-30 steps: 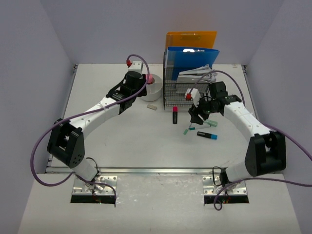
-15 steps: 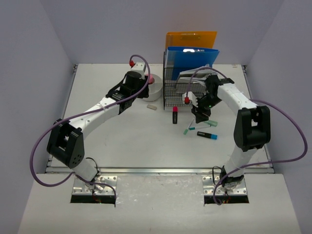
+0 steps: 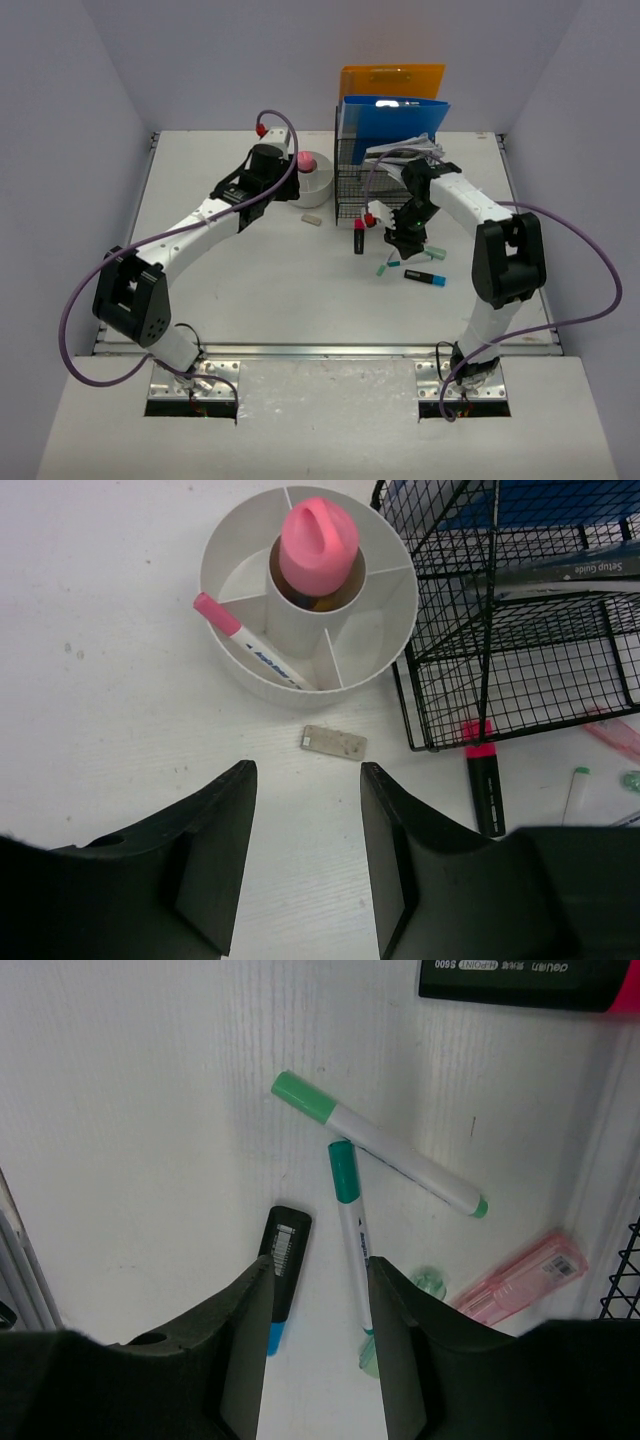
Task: Organize the desk
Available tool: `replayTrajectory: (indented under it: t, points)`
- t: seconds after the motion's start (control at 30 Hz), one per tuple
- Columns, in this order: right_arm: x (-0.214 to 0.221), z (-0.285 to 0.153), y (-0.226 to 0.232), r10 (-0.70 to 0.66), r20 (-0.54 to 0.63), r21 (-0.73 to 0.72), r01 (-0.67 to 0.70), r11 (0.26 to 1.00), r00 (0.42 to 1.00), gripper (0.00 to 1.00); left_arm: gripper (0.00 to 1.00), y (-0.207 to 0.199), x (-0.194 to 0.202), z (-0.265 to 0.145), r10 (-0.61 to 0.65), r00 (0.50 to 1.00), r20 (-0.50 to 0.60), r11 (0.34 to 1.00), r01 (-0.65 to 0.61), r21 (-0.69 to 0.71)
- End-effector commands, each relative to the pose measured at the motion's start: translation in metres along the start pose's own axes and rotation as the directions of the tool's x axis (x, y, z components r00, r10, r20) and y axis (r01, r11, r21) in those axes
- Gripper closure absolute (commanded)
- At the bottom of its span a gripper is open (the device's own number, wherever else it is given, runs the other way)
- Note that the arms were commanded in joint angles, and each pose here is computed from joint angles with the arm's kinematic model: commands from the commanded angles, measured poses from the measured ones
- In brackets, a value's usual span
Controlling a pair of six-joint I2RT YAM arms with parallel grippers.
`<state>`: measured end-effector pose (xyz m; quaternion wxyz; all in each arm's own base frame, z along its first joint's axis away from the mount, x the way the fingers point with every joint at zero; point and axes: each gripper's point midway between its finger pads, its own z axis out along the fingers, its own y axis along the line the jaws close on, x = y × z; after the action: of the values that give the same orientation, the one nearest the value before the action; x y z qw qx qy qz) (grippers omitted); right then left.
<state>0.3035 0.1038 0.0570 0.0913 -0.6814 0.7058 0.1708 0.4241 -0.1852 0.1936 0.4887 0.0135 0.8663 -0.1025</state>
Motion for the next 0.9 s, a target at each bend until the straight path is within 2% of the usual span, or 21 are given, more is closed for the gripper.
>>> replayTrajectory:
  t: [0.0, 0.4, 0.87]
  points:
    - [0.007, 0.014, -0.007, 0.007, -0.052, -0.004, -0.007, 1.0, 0.999, 0.56, 0.56, 0.01, -0.043, -0.022, -0.06, 0.993, 0.102, 0.998, 0.06, 0.006]
    - [0.004, 0.045, -0.014, -0.005, -0.071, -0.008, 0.004, 1.0, 0.997, 0.56, 0.56, 0.045, -0.05, -0.027, -0.122, 0.985, 0.121, 0.99, 0.129, -0.053]
    - [0.016, 0.084, 0.0, -0.04, -0.123, -0.013, 0.039, 0.999, 0.992, 0.58, 0.56, 0.062, -0.049, -0.027, -0.151, 0.981, 0.124, 0.984, 0.161, -0.074]
